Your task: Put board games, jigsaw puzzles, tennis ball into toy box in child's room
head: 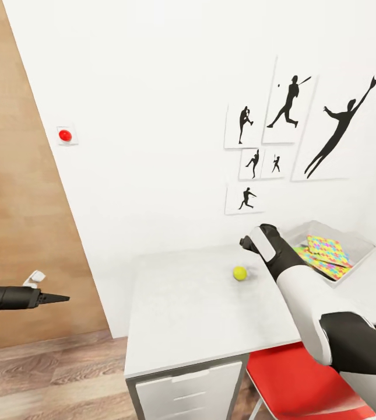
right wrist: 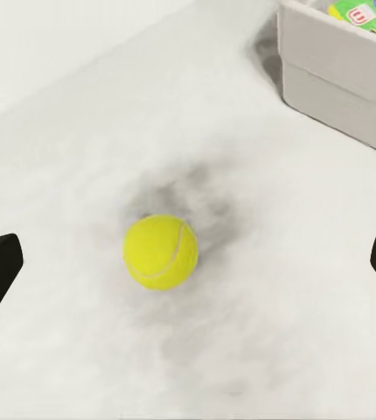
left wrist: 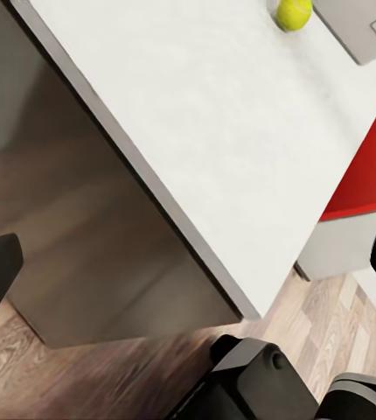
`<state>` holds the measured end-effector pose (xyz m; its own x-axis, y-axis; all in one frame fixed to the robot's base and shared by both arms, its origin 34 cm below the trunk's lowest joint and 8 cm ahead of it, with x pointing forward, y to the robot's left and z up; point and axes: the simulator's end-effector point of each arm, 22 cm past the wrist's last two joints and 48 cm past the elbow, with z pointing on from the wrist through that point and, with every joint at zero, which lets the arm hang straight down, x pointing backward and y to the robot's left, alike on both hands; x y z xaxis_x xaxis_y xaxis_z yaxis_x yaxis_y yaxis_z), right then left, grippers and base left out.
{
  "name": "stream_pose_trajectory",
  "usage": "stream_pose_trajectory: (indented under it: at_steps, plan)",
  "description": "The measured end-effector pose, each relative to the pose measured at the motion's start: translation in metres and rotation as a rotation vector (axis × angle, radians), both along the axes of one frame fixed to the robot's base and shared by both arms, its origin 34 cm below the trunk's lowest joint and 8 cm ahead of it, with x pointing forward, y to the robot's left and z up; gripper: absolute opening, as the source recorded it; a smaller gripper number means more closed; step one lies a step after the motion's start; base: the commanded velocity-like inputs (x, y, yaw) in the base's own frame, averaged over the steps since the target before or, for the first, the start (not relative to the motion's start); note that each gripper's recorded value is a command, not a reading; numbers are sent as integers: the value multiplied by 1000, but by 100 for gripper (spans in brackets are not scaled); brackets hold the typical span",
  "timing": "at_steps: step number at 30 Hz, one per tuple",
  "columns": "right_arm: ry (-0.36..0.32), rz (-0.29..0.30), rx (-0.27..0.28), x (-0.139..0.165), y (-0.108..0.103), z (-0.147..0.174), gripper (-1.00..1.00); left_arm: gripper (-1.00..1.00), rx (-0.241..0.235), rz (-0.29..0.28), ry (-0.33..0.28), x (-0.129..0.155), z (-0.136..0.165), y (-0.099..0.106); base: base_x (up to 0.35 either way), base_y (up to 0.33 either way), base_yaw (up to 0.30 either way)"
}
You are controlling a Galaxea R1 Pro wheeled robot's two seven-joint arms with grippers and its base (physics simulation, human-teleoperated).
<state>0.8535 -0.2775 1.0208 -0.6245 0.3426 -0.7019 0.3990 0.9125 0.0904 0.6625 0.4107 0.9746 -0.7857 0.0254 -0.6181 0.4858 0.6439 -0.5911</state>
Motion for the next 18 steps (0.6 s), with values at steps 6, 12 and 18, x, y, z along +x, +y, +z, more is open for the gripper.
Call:
stream_pose_trajectory:
  at_steps: [6,12,18]
  plan:
    - [-15,7,-10,2,2,1,100,100,1,0,-1,0,0,1,11,70,0]
    - [-20,6,-11,3,2,1,100,100,2,1,-1,0,0,1,1,135,0]
    - [-19,5,-12,4,2,-1,100,100,4,-3,-6,0,-2,1,0,24,0]
